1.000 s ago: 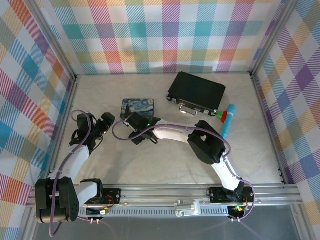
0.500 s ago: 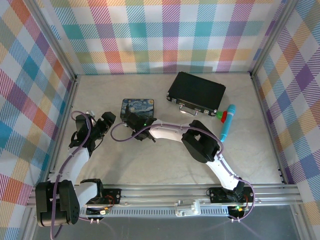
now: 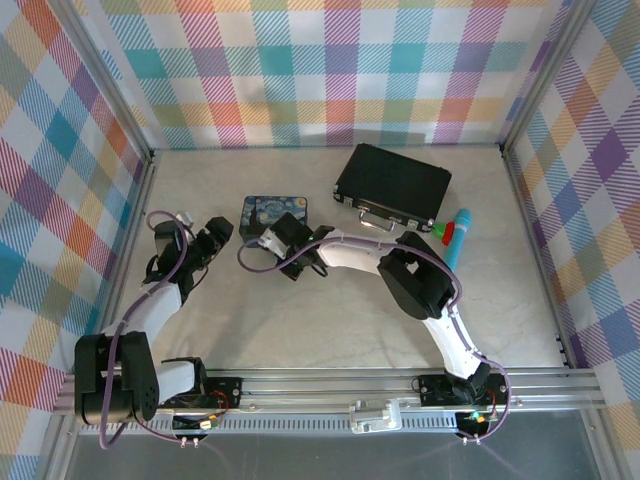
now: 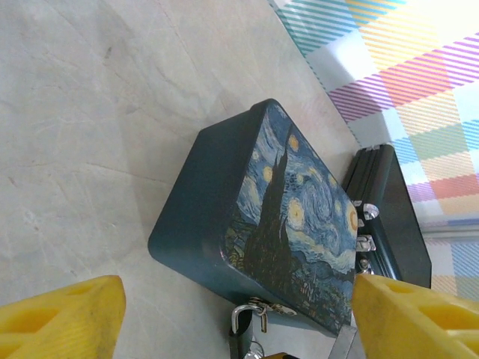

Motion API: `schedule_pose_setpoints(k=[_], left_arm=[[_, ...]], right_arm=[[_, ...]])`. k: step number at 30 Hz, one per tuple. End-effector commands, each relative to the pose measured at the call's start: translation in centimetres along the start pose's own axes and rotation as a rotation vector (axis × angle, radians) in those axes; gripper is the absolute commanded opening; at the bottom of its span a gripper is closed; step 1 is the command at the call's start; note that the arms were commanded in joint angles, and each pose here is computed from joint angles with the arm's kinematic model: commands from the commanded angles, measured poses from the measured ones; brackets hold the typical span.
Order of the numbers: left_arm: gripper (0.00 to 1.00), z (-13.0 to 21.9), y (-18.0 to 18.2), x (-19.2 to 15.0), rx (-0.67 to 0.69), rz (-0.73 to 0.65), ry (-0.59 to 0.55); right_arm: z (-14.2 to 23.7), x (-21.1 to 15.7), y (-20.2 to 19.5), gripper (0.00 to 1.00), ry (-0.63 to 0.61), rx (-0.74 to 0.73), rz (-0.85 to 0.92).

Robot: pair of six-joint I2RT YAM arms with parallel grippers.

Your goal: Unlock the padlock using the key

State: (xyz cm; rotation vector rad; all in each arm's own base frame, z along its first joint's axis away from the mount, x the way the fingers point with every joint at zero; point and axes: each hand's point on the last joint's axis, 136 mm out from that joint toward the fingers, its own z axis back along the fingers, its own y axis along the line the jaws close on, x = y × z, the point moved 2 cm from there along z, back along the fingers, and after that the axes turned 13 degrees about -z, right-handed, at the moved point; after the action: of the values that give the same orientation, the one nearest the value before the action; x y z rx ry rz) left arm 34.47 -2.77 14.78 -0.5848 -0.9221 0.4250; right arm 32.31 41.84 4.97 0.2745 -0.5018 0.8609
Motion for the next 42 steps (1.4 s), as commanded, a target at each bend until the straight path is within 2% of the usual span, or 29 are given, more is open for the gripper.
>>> schedule_pose_setpoints(k=[1,4,5,8,9,12,15,24,28,30,37,42], left_arm=[[0.77,0.1,-2.3,0.2,-0.093,-0.075,-0.012],[0.77,0.4,-2.2,-2.0,-0.073,-0.073,0.034],[0.77,0.6,-1.9,-2.6,-0.064,-0.061,0.041],[0.77,1.3,-1.4,-3.7,-0.053,-0.037,0.050],[0.77,1.6,-1.2,-3.8,-0.041,-0.032,0.045],[0.79,2.3,-0.6,-3.8,-0.002,-0.022,0.025],[0.80,2.4,-0.5,-3.6,0.008,-0.013,0.013],[0.80,2.0,-0.6,-4.0,-0.021,0.039,0.021],[0.80,2.2,-0.6,-4.2,-0.025,0.045,0.022],[0.80,2.3,-0.7,-4.2,-0.031,0.045,0.022],[0.79,2.5,-1.1,-5.1,-0.072,0.048,0.050],[0.78,2.4,-1.3,-6.1,-0.109,0.054,0.064]], right_arm=[[0.5,0.1,1.5,0.03,0.016,0.152,0.021],[0.5,0.7,1.3,0.02,0.015,0.149,0.007],[0.4,0.7,1.0,0.05,0.021,0.131,0.000],[1.0,1.0,0.2,0.38,0.016,0.072,-0.049],[1.4,1.1,0.2,0.45,0.004,0.061,-0.064],[1.9,1.5,0.4,0.60,-0.041,0.029,-0.088],[1.0,1.8,0.7,0.64,-0.046,-0.008,-0.093],[-1.6,2.3,-1.9,0.61,-0.053,-0.209,-0.165],[-2.4,1.8,-2.2,0.55,-0.024,-0.227,-0.174],[-2.7,1.3,-2.2,0.48,-0.007,-0.228,-0.179],[-2.5,0.6,-1.8,0.15,0.007,-0.142,-0.227],[-1.3,1.6,-1.2,0.05,-0.010,-0.002,-0.275]])
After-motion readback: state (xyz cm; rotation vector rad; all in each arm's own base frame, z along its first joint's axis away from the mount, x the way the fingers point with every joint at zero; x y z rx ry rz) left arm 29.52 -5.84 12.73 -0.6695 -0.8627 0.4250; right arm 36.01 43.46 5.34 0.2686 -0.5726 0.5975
